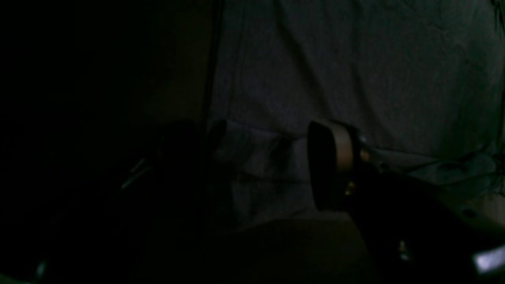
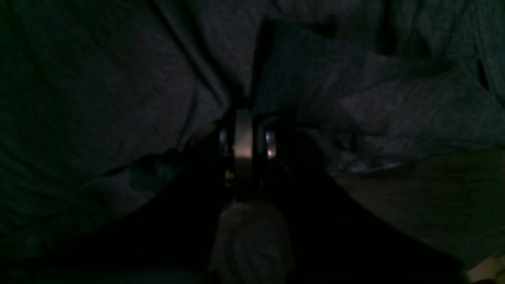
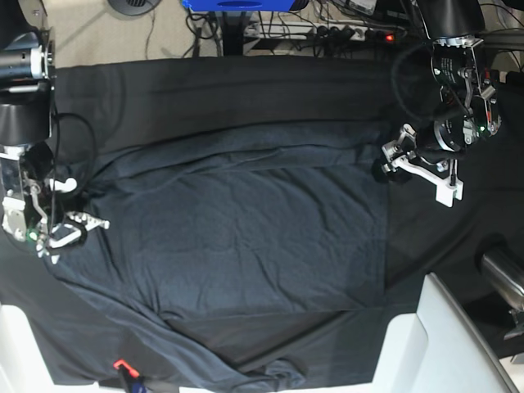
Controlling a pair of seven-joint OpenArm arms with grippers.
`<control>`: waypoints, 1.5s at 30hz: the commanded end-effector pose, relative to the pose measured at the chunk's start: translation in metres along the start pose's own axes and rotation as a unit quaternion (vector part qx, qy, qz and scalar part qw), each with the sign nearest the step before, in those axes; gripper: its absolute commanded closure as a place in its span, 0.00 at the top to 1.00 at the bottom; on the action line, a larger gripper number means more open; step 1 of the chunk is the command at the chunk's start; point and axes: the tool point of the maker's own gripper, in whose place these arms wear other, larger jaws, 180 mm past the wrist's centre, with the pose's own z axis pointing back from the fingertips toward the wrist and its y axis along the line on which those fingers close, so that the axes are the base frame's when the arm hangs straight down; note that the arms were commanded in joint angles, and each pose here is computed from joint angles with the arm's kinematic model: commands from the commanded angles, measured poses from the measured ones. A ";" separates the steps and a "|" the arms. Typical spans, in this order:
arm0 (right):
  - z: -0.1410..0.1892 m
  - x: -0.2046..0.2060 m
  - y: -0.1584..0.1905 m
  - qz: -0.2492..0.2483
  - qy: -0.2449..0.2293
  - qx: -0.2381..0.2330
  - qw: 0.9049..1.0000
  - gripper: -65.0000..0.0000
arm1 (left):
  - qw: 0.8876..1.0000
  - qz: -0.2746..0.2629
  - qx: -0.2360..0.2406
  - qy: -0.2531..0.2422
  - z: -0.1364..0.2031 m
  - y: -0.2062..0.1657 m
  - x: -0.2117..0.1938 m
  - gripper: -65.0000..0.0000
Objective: Fold the T-shirt properly
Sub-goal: 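Lower the held edge onto the shirt body, folding it over, then open both grippers and move them back to the shirt's edge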
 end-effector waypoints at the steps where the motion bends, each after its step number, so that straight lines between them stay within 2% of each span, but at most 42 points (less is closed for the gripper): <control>1: 0.010 0.020 -0.002 -0.004 -0.024 0.000 1.000 0.00 | 1.000 -0.006 -0.001 -0.014 0.006 0.000 0.009 0.66; 8: 0.007 0.012 -0.001 -0.004 -0.014 0.002 1.000 0.03 | 1.000 -0.018 0.001 -0.014 0.015 0.000 0.001 0.66; 10: 0.007 0.012 0.000 -0.004 -0.014 0.003 1.000 0.12 | 1.000 -0.022 0.000 -0.017 0.017 -0.002 0.003 0.66; 16: 0.004 0.006 0.000 -0.002 -0.011 0.003 1.000 0.48 | 1.000 -0.021 0.005 -0.010 0.018 0.003 -0.004 0.66; 18: 0.004 0.007 -0.001 -0.003 -0.014 0.002 1.000 0.55 | 1.000 -0.021 0.005 -0.010 0.019 0.003 -0.005 0.66; 20: 0.005 0.011 0.000 0.002 -0.032 0.003 0.999 0.57 | 1.000 -0.020 0.008 -0.007 0.019 0.005 -0.010 0.66; 22: 0.012 0.017 0.003 0.015 -0.076 0.007 0.997 0.57 | 1.000 -0.022 0.010 -0.005 0.021 0.008 -0.011 0.66; 25: 0.032 0.029 0.011 0.030 -0.136 0.021 0.990 0.57 | 1.000 -0.024 0.014 -0.002 0.022 0.011 -0.013 0.66; 28: 0.052 0.040 0.017 0.034 -0.173 0.032 0.984 0.57 | 1.000 -0.024 0.016 0.000 0.023 0.014 -0.015 0.66; 30: 0.064 0.044 0.009 0.013 -0.193 0.036 0.981 0.57 | 1.000 -0.024 0.017 0.002 0.024 0.015 -0.017 0.66; 33: 0.091 0.048 -0.011 -0.042 -0.239 0.046 0.969 0.57 | 0.999 -0.015 0.032 -0.011 0.037 0.028 -0.016 0.66; 37: 0.134 0.037 -0.050 -0.150 -0.305 0.047 0.939 0.57 | 0.997 -0.055 0.037 -0.044 0.066 0.021 -0.007 0.65; 39: 0.145 0.020 -0.073 -0.204 -0.320 0.038 0.924 0.57 | 0.992 -0.084 0.033 -0.083 0.085 0.017 0.002 0.62; 41: 0.141 -0.001 -0.086 -0.254 -0.310 0.040 0.915 0.58 | 0.988 -0.097 0.034 -0.118 0.099 0.023 0.005 0.49; 44: 0.113 -0.029 -0.082 -0.294 -0.240 0.118 0.918 0.60 | 0.985 -0.101 0.036 -0.138 0.109 0.033 -0.001 0.20; 45: 0.103 -0.038 -0.082 -0.302 -0.218 0.145 0.917 0.65 | 0.985 -0.104 0.031 -0.136 0.109 0.032 -0.006 0.13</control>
